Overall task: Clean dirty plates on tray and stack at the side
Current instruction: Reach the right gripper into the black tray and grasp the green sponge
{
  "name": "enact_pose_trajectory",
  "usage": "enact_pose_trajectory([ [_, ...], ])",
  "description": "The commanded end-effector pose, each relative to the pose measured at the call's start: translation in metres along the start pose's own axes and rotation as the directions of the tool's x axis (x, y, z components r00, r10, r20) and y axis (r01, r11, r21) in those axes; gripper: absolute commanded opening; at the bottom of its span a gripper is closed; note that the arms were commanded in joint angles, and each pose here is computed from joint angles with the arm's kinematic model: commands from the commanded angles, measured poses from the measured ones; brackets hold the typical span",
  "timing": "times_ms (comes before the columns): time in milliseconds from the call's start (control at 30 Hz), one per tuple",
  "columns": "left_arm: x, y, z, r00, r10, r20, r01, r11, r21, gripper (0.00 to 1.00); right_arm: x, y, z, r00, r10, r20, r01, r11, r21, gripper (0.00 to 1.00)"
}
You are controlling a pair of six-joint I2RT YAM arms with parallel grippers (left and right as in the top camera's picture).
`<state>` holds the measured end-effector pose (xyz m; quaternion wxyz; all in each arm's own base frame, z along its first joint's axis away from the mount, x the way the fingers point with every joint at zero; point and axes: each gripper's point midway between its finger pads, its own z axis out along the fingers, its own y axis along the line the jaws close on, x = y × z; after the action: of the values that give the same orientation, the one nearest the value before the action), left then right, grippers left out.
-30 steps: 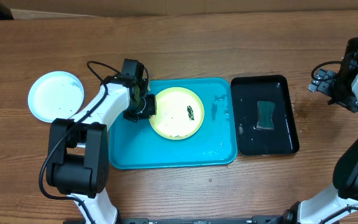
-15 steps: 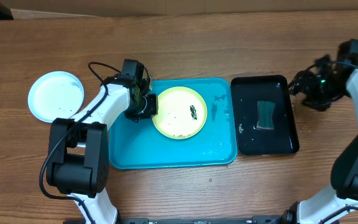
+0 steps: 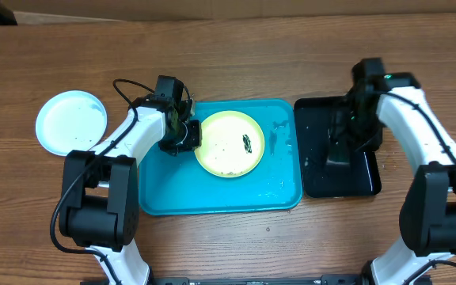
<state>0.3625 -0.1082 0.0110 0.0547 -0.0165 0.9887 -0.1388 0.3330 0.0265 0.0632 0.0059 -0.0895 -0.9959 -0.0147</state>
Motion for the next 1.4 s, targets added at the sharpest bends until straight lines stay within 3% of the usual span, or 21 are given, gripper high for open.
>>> enact_pose_trajectory([
  [0, 0.008, 0.000, 0.007, 0.999, 0.026, -0.025, -0.026, 1.000, 0.004, 0.06, -0.001, -0.008, 0.011, 0.999, 0.014, 0.045, -0.017, 0.997, 0.080, 0.64],
  [300, 0.007, 0.000, 0.007, 0.999, 0.027, -0.023, -0.027, 1.000, 0.004, 0.08, -0.008, -0.007, 0.034, 0.995, 0.012, 0.103, -0.019, 0.998, 0.062, 0.62],
  [433, 0.007, 0.000, 0.007, 0.999, 0.027, -0.023, -0.027, 1.000, 0.004, 0.09, -0.011, -0.006, 0.036, 0.993, 0.013, 0.119, -0.020, 0.998, 0.057, 0.81],
  [533, 0.007, 0.000, 0.007, 0.999, 0.027, -0.023, -0.027, 1.000, 0.003, 0.08, -0.012, -0.006, 0.036, 0.993, 0.012, 0.119, -0.019, 0.998, 0.057, 0.82],
  [633, 0.007, 0.000, 0.007, 0.999, 0.027, -0.022, -0.027, 1.000, 0.001, 0.09, -0.012, -0.006, 0.036, 0.992, 0.013, 0.122, -0.020, 0.998, 0.056, 0.75],
  [767, 0.007, 0.000, 0.007, 0.999, 0.027, -0.022, -0.027, 1.000, 0.001, 0.09, -0.012, -0.006, 0.036, 0.993, 0.011, 0.121, -0.018, 0.998, 0.057, 0.50],
  [1367, 0.007, 0.000, 0.007, 0.999, 0.027, -0.022, -0.027, 1.000, 0.000, 0.10, -0.004, 0.004, 0.042, 0.996, 0.009, 0.090, -0.008, 1.000, -0.004, 0.46],
])
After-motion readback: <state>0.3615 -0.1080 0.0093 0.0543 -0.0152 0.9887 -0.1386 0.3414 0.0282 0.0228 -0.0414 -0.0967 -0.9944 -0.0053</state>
